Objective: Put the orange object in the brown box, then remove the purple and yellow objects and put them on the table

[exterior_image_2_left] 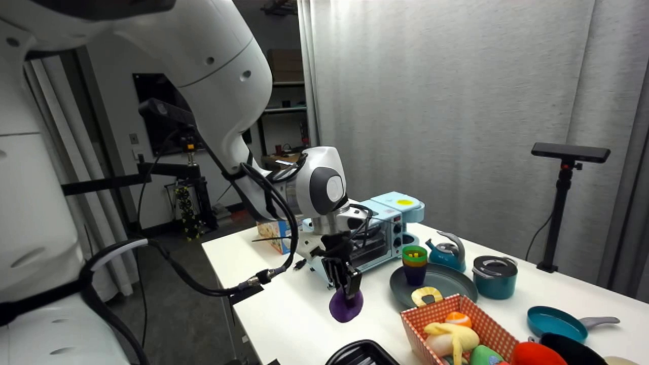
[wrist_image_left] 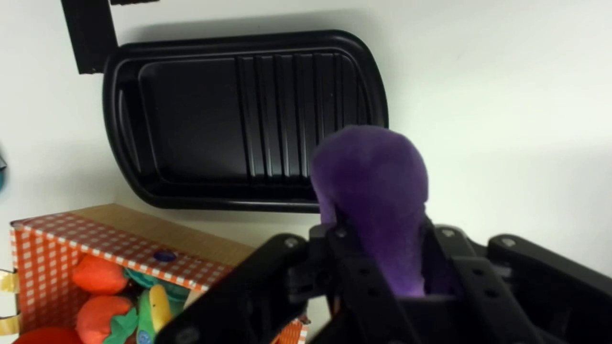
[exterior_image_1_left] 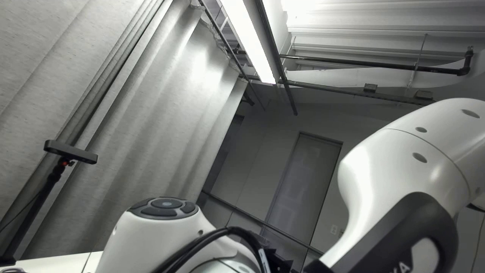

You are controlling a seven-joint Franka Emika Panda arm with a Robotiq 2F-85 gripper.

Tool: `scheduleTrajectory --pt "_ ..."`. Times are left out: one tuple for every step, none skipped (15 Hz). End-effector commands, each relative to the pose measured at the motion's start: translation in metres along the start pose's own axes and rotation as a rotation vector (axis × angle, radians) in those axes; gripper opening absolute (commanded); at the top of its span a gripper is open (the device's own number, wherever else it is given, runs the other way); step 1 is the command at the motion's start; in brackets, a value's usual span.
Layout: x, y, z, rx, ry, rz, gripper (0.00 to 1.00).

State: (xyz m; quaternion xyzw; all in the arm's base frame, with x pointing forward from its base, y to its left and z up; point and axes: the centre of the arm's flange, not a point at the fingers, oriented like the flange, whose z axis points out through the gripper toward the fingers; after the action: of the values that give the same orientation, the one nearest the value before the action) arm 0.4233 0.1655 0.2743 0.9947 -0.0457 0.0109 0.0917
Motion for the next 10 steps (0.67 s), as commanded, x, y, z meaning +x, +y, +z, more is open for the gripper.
scheduleTrajectory --pt "-0.0047 0.0020 -0.0104 -0.062 -0.014 0.047 0.07" --pt "-0.0049 0.0022 -0.0102 -0.085 -0.010 0.060 0.07" --pt "-0.0051 0.0028 -0.0100 -0.116 -0.002 0.069 0.07" --pt "-0.0054 0.0050 -0.0095 -0.179 0.012 0.067 0.07" --pt "-0.0058 0.0068 -0.0092 -0.227 0.021 0.068 0.07" --pt "-0.0060 0.0087 -0.0091 -0.275 0.033 0.074 0.07" --pt "-0.0062 0.0100 -0.0091 -0.312 0.039 0.080 0.07" --pt "-0.0064 0.0104 -0.0091 -0.332 0.045 0.093 0.07" --pt "-0.0068 0.0105 -0.0098 -0.348 0.045 0.102 0.07" --pt "-0.0074 0.0102 -0.0102 -0.356 0.044 0.109 0.07"
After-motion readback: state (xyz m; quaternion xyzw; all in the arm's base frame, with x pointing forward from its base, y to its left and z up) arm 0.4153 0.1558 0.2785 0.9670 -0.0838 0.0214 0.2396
